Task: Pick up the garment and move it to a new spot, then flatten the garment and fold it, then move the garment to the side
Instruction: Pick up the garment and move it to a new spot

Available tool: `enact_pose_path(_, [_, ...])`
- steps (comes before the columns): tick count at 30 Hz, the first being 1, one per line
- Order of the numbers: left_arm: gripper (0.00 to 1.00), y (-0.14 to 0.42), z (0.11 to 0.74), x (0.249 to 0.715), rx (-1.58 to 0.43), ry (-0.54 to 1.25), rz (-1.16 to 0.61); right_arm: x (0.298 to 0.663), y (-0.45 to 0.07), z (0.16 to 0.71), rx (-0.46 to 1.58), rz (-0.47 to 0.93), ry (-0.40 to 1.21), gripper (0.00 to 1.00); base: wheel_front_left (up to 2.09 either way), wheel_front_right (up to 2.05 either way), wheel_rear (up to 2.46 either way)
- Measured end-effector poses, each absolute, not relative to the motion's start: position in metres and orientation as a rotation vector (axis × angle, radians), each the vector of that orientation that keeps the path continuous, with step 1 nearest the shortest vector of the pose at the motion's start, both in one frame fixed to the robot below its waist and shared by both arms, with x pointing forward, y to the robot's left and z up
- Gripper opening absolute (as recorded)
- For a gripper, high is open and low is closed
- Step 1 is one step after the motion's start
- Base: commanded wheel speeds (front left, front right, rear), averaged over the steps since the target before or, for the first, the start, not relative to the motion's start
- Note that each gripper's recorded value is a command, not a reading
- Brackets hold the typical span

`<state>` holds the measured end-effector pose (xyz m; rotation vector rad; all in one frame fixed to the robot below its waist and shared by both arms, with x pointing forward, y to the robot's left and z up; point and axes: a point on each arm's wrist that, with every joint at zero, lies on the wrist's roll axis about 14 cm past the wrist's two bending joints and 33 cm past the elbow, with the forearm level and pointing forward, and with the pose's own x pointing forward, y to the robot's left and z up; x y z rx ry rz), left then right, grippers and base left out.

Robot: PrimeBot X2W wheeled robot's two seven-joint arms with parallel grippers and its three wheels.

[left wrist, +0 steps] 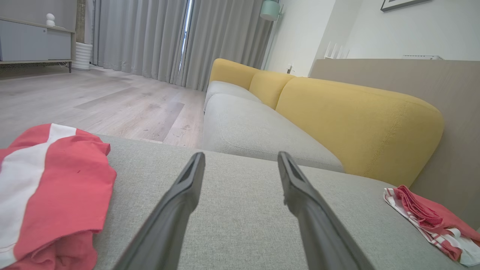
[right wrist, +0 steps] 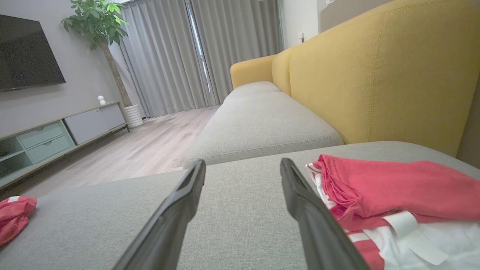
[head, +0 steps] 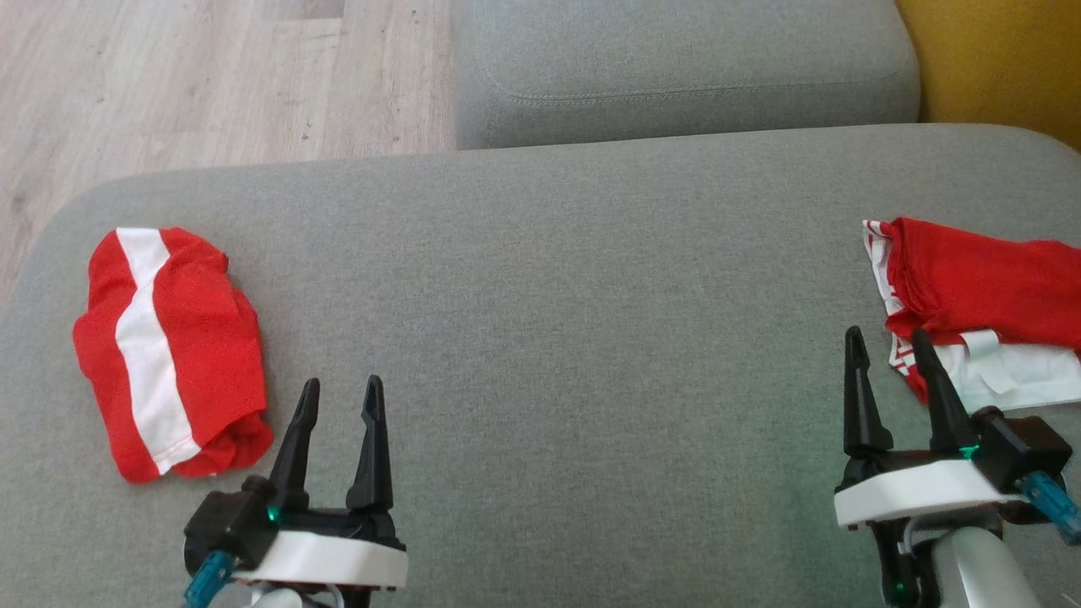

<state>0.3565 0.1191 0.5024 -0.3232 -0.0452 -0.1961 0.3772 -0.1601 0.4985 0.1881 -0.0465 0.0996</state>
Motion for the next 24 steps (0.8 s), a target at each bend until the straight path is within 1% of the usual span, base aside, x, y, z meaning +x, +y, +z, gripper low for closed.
enact_pose_path(14, [1.0, 0.126, 0.502, 0.354, -0.322, -0.048, -0.174, 0.38, -0.152, 0.495, 0.189, 0.123, -0.033, 1.0, 0.0, 0.0, 0.0])
enact_pose_path(24, [1.0, 0.164, 0.512, 0.335, -0.293, -0.1, -0.055, 0.371, -0.095, 0.478, 0.214, 0.286, 0.041, 1.0, 0.0, 0.0, 0.0])
